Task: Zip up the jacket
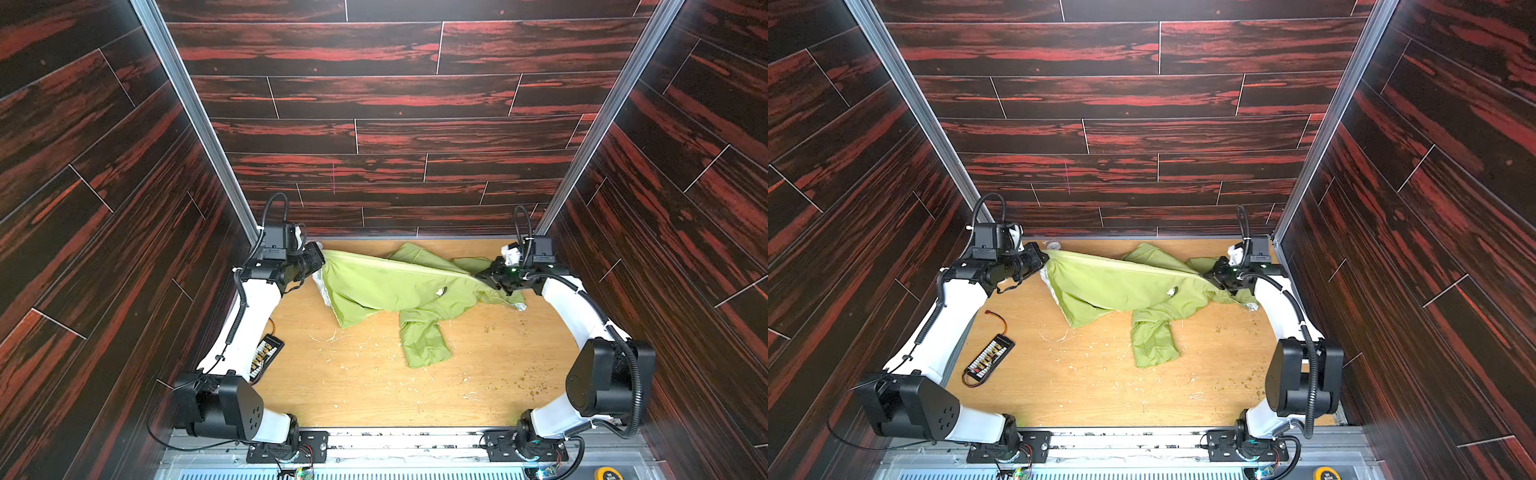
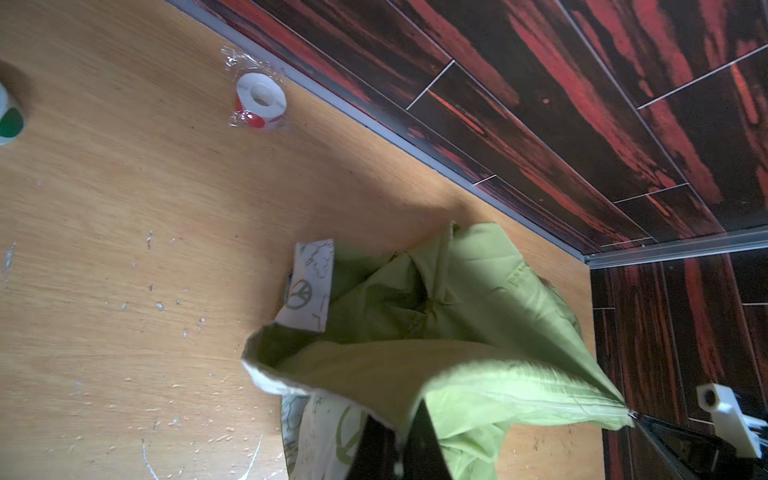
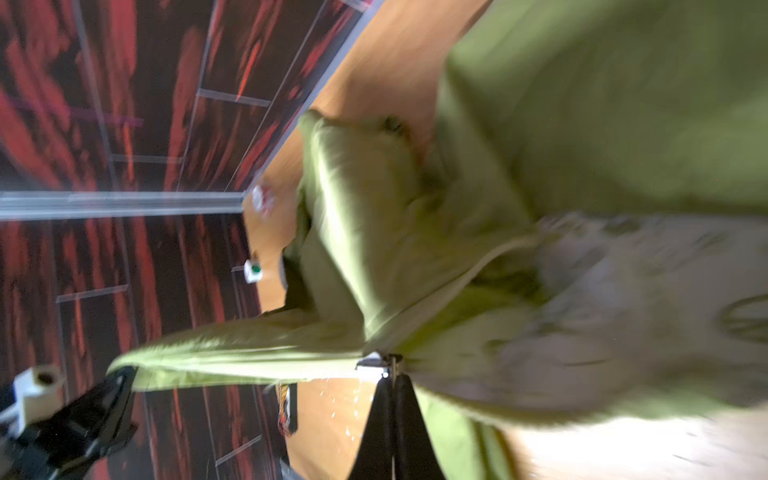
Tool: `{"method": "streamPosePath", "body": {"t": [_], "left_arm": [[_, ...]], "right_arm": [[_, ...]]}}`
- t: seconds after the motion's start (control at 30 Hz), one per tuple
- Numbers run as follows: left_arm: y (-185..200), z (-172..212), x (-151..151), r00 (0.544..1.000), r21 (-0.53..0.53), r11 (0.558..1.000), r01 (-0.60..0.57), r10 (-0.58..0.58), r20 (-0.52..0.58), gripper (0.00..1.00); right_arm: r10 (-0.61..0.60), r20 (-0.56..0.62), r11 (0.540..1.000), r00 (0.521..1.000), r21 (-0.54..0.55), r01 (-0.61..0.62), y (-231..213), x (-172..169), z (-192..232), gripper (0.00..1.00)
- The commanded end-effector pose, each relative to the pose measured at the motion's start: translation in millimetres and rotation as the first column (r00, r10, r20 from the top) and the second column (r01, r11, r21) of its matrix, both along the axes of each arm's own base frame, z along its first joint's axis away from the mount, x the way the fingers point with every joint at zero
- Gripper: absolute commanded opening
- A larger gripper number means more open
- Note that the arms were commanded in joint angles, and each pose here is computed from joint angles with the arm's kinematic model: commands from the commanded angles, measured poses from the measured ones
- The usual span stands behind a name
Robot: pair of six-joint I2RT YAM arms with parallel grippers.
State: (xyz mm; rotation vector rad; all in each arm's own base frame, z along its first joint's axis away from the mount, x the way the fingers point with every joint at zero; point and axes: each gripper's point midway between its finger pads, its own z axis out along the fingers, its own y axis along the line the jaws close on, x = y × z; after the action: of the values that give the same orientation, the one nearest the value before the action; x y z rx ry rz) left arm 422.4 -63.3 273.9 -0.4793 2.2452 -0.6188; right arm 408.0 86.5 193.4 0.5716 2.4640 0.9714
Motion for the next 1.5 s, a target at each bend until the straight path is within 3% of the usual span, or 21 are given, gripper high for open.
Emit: {"method": "streamPosePath", "body": {"t": [0.0,0.4,0.63,0.8,0.93,1.03,1.1,1.23,1.33,1.43,1.47], "left_arm": [[20,11,5,0.998,0.056,0.996,-0.065,0.063,0.031,0.00],[26,-16,1,0.998,0.086,0.995,-0.059,0.062,-0.023,0.00],[31,-14,4,0.997,0.087,0.994,-0.069,0.071,-0.015,0.00],[31,-2,20,0.997,0.065,0.995,-0.080,0.079,0.020,0.00],[22,39,57,0.991,-0.022,0.997,-0.073,0.075,0.110,0.00],[6,109,82,0.971,-0.151,0.988,-0.015,0.051,0.234,0.00],[1,173,89,0.928,-0.216,0.976,0.023,0.060,0.368,0.00],[-8,239,93,0.878,-0.241,0.965,0.103,0.026,0.479,0.00],[-17,228,81,0.903,-0.223,0.963,0.152,-0.044,0.426,0.00],[-18,176,68,0.949,-0.213,0.968,0.129,-0.058,0.310,0.00],[-16,169,59,0.948,-0.217,0.969,0.120,-0.046,0.316,0.00]], "right_arm": [[-0.056,-0.010,0.996,0.998,-0.074,0.055,-27,-9,-2,0.00],[-0.187,-0.035,0.969,0.982,-0.171,0.178,-79,-13,-10,0.00],[-0.246,-0.038,0.948,0.968,-0.217,0.232,-99,-12,-7,0.00],[-0.243,-0.003,0.952,0.970,-0.191,0.238,-99,6,8,0.00],[-0.220,0.134,0.965,0.966,-0.113,0.236,-97,48,69,0.00],[-0.196,0.305,0.972,0.932,-0.062,0.225,-97,74,157,0.00],[-0.173,0.436,0.974,0.883,-0.059,0.220,-98,80,221,0.00],[-0.123,0.625,0.983,0.771,-0.032,0.183,-98,67,317,0.00],[-0.075,0.640,0.990,0.765,-0.042,0.132,-90,52,323,0.00],[-0.057,0.586,0.994,0.808,-0.043,0.101,-84,40,281,0.00],[-0.060,0.574,0.994,0.816,-0.041,0.102,-82,32,266,0.00]]}}
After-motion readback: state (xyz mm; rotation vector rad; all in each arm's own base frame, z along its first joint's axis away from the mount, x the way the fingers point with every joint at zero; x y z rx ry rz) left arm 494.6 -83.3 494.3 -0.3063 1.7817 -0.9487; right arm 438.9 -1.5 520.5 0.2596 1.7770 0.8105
